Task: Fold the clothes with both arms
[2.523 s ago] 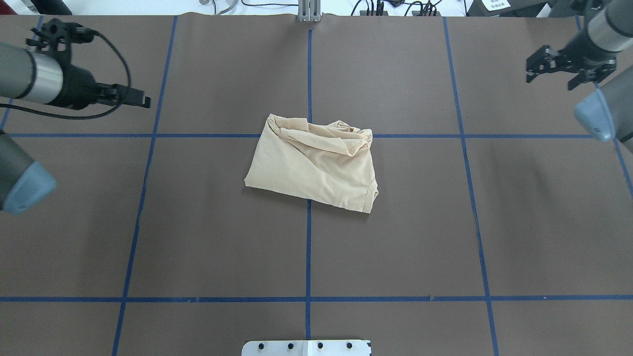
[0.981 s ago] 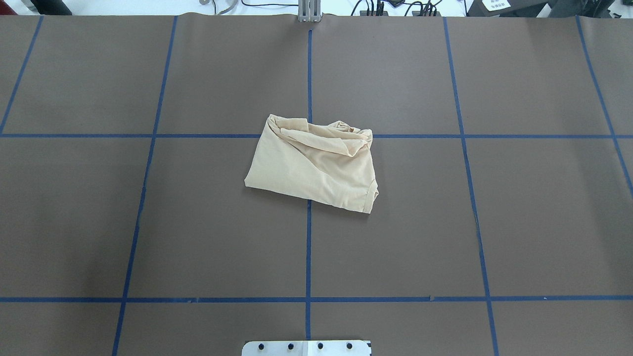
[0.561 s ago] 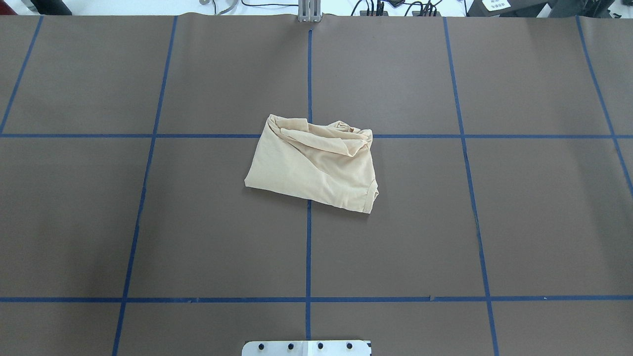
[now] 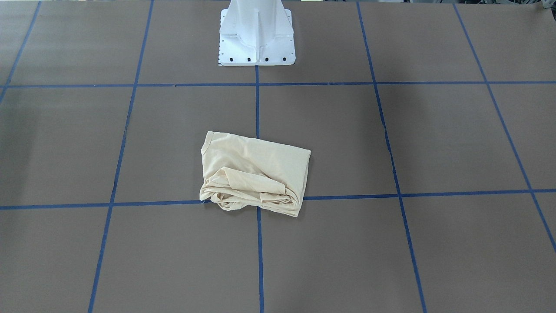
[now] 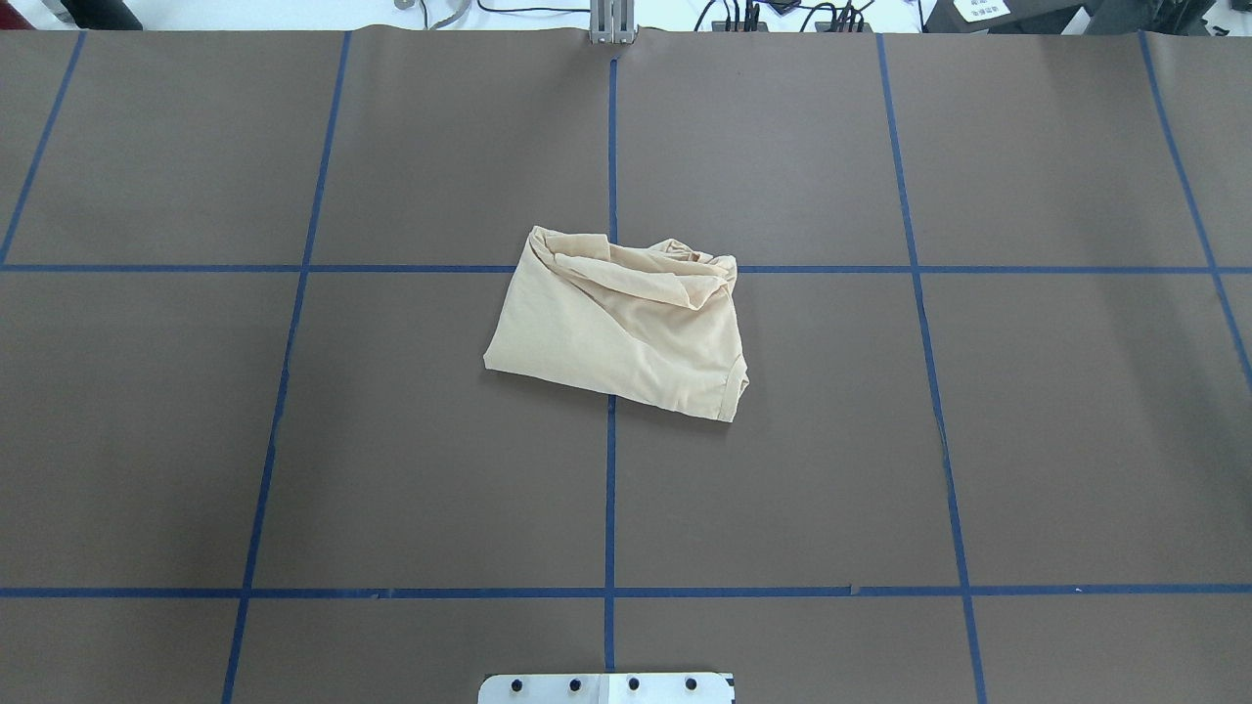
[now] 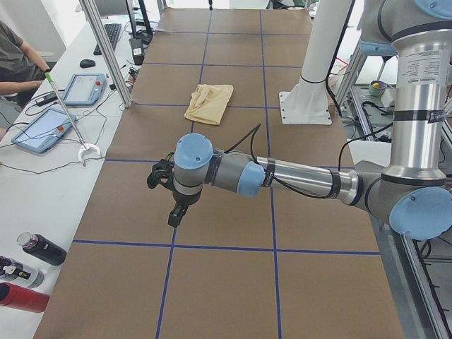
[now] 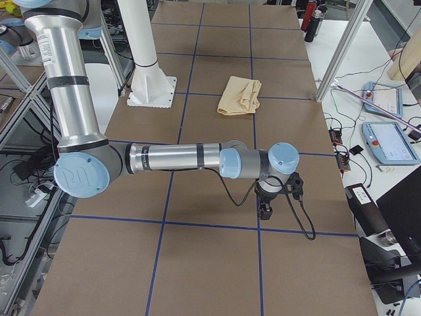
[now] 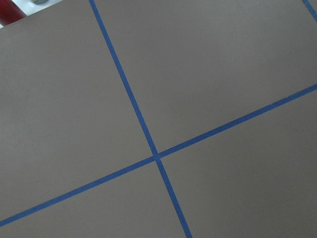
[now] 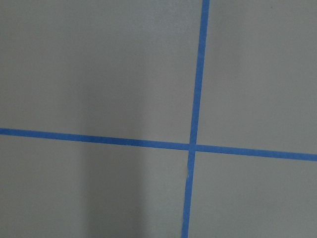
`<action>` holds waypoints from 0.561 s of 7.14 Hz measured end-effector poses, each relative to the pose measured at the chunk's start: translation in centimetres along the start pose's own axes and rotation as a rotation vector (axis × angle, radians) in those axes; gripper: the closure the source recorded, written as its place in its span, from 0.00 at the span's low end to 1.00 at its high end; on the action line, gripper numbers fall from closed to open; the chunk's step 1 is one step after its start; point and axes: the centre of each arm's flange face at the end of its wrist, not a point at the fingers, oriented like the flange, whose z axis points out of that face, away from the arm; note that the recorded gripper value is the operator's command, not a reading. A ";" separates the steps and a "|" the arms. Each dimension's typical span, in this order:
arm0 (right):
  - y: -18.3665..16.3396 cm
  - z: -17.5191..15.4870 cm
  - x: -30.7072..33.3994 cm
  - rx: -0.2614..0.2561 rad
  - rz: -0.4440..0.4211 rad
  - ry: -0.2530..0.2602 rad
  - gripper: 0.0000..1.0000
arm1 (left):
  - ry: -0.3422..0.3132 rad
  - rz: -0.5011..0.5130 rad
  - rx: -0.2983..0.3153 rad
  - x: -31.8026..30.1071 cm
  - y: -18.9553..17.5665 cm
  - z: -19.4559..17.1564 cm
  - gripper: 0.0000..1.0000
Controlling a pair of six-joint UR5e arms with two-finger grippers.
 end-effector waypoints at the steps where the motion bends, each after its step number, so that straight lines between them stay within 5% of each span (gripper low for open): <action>1: 0.0 -0.9 -0.5 -0.008 0.014 -0.001 0.00 | 0.000 -0.009 -0.006 -0.2 0.5 0.2 0.00; 4: 2.1 -0.8 -0.2 -0.017 0.033 -0.003 0.00 | 0.001 -0.026 -0.021 -0.6 1.8 0.8 0.00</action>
